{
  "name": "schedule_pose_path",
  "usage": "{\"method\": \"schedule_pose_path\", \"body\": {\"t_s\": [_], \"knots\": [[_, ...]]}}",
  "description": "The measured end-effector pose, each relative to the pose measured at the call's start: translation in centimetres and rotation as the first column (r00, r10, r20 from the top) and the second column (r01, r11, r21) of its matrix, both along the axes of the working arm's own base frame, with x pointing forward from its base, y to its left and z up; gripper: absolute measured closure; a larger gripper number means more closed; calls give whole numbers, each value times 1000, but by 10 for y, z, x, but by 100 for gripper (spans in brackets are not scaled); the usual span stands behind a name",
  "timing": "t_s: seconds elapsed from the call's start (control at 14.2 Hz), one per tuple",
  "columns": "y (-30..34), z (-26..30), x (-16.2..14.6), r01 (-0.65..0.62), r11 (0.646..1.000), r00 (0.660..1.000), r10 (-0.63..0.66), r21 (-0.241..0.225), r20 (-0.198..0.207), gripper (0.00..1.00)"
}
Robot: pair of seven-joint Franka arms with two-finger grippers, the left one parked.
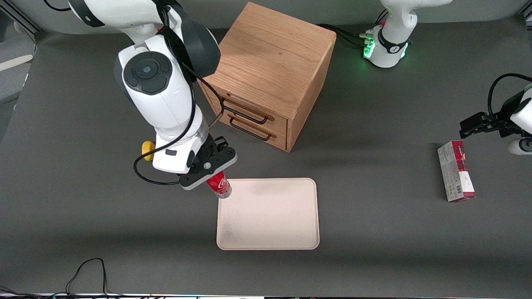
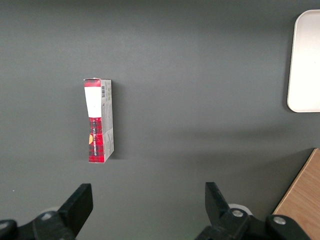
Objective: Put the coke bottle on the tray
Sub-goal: 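Lift the bottle and carry it over the cream tray, then tilt the bottle upright and lower it onto the tray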
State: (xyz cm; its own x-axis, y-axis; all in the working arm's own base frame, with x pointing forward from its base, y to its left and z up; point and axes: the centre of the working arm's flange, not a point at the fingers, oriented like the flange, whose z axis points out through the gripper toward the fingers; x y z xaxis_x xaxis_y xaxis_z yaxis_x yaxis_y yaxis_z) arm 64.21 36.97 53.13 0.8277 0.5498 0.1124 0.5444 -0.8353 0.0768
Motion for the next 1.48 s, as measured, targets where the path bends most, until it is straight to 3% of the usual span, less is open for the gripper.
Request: {"method": "schedule_pose_path", "body": {"t_s": [0.35, 0.64, 1.48], "knots": [[-9, -119, 56, 33, 999, 999, -33, 2, 20, 68], [-11, -190, 72, 38, 999, 999, -38, -4, 17, 68], [-14, -211, 79, 42, 999, 998, -42, 6, 38, 68]]}}
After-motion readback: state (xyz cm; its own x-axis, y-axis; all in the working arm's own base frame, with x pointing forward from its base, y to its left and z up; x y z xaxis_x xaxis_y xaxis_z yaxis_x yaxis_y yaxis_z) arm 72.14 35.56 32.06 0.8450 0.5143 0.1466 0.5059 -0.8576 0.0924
